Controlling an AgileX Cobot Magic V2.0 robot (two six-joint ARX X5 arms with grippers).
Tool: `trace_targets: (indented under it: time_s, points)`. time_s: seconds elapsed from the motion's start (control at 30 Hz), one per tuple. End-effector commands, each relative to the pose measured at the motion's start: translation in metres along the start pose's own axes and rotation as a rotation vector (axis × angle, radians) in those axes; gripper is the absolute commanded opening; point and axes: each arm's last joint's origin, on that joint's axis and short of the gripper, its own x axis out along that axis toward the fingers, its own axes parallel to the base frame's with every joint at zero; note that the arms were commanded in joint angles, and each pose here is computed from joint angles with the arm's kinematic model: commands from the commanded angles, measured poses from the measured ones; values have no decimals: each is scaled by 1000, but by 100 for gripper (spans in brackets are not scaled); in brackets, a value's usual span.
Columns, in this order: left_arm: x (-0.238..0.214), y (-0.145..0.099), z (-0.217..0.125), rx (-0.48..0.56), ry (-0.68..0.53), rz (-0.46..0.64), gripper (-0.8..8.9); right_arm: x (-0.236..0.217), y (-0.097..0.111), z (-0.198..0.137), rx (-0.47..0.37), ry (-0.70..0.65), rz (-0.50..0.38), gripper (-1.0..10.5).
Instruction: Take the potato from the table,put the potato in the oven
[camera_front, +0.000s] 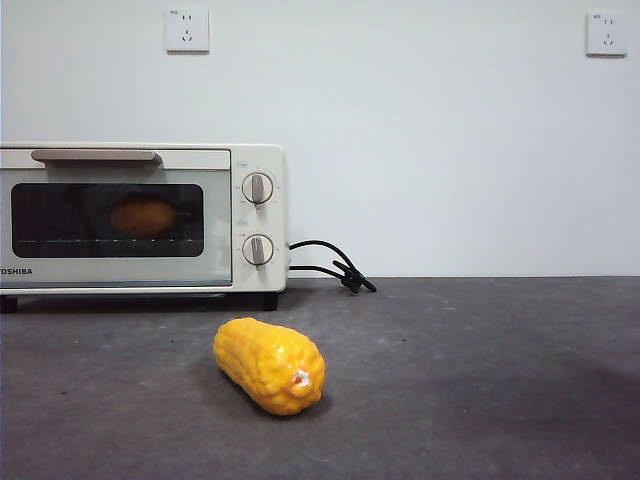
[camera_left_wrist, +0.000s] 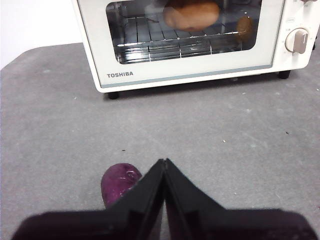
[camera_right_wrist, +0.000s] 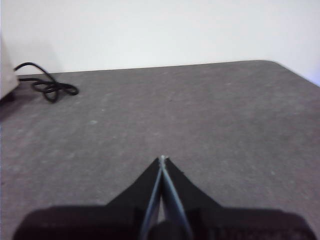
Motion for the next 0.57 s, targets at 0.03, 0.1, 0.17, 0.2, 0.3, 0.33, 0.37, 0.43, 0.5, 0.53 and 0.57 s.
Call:
trace_targets:
  time_s: [0.03, 0.1, 0.17, 0.2, 0.3, 0.33, 0.37, 0.43, 0.5, 0.53, 0.57]
  points:
    - [1, 0, -2, -8, 2, 3, -3, 0, 0, -6, -14, 48, -10, 6]
    - [1, 0, -3, -8, 9, 2, -4, 0, 0, -9, -2, 80, 5, 6]
    - [1, 0, -3, -8, 12, 2, -3, 0, 1, -9, -2, 80, 21, 6]
    - [2, 0, -3, -8, 14, 2, -3, 0, 1, -9, -2, 81, 32, 6]
    - [2, 0, -4, -8, 18, 2, -3, 0, 1, -9, -27, 83, 48, 6]
    - [2, 0, -4, -8, 19, 2, -3, 0, 1, -9, -44, 82, 51, 6]
    - [2, 0, -4, -8, 19, 2, -3, 0, 1, -9, -66, 82, 52, 6]
    - [2, 0, -4, -8, 19, 2, -3, 0, 1, -9, -86, 81, 53, 6]
    - [2, 0, -4, -8, 19, 2, -3, 0, 1, -9, -83, 81, 53, 6]
    - [2, 0, -4, -8, 19, 2, -3, 0, 2, -9, -79, 81, 53, 6]
    - [2, 0, -4, -8, 19, 2, -3, 0, 2, -9, -74, 81, 54, 6]
